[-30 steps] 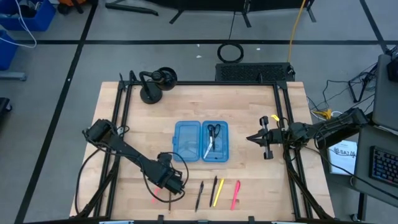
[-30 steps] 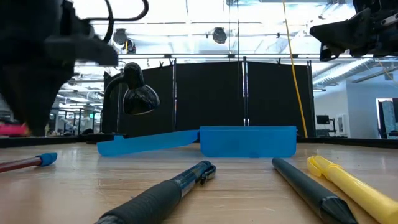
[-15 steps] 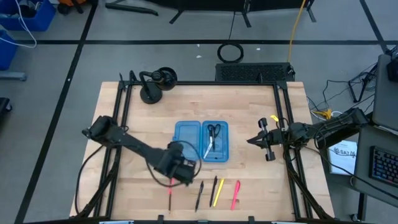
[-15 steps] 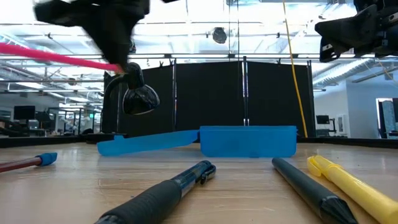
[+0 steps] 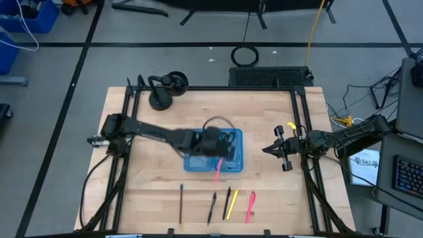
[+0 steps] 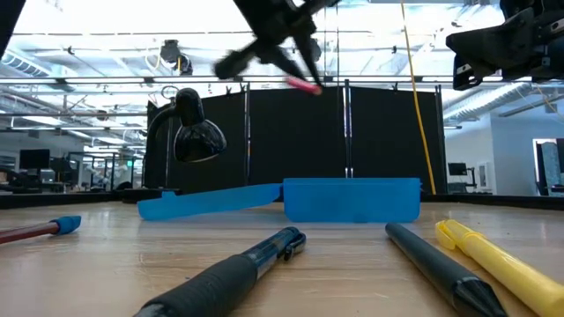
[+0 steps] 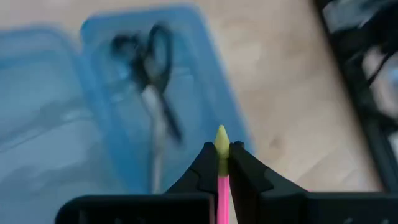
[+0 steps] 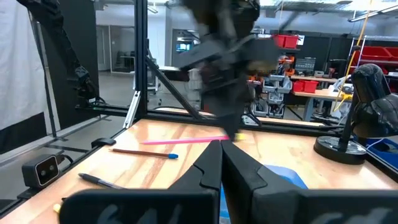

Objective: Pick & place school supplies into a supply box
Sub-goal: Put the pink pencil into the blue supply box

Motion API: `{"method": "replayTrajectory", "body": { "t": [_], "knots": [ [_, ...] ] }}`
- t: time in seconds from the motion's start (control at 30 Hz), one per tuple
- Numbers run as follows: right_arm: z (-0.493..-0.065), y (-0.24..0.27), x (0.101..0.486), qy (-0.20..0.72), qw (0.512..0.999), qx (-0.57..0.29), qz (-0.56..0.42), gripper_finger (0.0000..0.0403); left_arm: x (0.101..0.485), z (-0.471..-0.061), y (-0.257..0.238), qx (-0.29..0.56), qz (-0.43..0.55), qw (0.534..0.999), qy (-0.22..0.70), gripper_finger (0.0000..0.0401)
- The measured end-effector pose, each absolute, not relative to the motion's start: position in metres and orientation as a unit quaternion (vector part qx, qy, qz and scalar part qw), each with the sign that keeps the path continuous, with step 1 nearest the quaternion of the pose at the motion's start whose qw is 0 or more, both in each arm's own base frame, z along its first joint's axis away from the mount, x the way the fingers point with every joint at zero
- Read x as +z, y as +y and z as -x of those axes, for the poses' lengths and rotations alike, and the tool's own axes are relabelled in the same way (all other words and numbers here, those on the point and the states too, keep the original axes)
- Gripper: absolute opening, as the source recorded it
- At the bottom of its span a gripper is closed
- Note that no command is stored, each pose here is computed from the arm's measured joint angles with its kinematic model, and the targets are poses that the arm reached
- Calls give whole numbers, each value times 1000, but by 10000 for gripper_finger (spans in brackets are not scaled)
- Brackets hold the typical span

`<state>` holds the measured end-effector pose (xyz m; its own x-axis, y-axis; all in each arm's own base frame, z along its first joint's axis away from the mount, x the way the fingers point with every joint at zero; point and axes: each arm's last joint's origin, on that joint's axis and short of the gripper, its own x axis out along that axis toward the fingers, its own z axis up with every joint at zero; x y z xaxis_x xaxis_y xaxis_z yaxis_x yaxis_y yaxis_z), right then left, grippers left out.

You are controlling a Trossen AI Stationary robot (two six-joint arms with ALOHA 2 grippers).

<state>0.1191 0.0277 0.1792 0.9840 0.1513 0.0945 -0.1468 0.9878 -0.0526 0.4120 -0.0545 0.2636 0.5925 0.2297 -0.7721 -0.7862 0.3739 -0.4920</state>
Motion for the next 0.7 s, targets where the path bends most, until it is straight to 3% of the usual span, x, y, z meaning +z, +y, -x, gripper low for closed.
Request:
{"method": "replayTrajectory", "body": {
  "t": [0.33,0.7],
  "knots": [
    [-119,28,179,-49,996,75,23,0,264,-420,28,374,446,773,254,18],
    [-119,28,178,-46,996,74,28,0,209,-437,43,383,446,752,296,18]
  ]
}}
